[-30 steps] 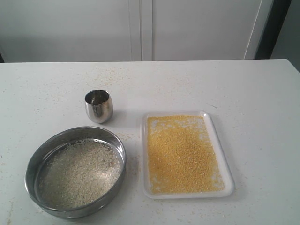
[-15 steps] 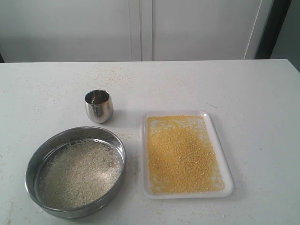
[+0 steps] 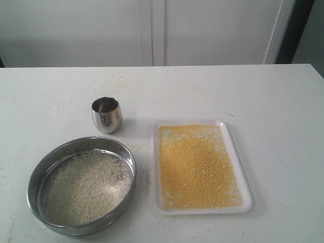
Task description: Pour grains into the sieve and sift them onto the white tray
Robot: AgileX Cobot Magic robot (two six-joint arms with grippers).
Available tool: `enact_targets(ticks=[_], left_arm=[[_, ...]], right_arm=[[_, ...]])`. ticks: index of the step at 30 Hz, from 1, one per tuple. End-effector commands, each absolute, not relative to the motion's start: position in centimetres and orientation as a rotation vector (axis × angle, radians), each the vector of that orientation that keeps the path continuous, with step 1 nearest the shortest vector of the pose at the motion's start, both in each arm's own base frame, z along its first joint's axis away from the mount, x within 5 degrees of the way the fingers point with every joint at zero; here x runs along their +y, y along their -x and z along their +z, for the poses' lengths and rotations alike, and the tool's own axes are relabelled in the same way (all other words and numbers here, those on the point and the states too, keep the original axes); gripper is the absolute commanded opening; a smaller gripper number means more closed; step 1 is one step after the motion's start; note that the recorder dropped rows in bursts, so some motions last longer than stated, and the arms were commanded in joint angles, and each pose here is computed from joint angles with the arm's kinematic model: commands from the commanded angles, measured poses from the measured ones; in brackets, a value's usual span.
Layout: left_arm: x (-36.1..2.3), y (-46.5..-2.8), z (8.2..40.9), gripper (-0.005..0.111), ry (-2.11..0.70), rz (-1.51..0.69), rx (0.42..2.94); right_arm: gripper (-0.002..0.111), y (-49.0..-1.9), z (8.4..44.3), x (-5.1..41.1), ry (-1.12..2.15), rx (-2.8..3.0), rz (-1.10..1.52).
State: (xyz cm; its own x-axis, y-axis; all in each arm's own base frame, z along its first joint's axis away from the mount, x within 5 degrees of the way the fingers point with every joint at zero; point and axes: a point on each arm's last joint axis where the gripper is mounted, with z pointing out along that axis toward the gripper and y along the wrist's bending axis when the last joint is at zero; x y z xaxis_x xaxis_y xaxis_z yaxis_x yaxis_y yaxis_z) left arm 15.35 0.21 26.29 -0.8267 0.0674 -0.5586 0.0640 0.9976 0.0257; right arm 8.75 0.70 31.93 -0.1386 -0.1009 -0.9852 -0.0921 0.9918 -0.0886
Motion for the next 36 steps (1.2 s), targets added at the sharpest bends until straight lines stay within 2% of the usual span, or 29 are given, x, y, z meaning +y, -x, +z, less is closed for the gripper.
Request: enact_targets(ticks=[1, 10, 20, 23, 36], left_arm=[[0.2, -15.1, 26.2, 0.0, -0.083, 0.0, 2.555], [0.2, -15.1, 26.2, 0.0, -0.083, 0.0, 2.555], [0.2, -15.1, 26.2, 0.0, -0.083, 0.0, 2.555], [0.2, -15.1, 26.2, 0.0, -0.083, 0.0, 2.555], [0.2, -15.1, 26.2, 0.0, -0.083, 0.0, 2.555]], right_arm=[[0.0, -8.2, 31.9, 0.6, 0.105, 1.641, 0.012], [0.0, -4.9, 25.4, 0.4, 0.069, 1.638, 0.046], [0.0, -5.3, 19.8, 0.4, 0.048, 1.754, 0.066], [0.0, -5.5, 18.8, 0.4, 0.048, 1.765, 0.065], [0.0, -5.4, 18.5, 0.4, 0.045, 1.797, 0.067]])
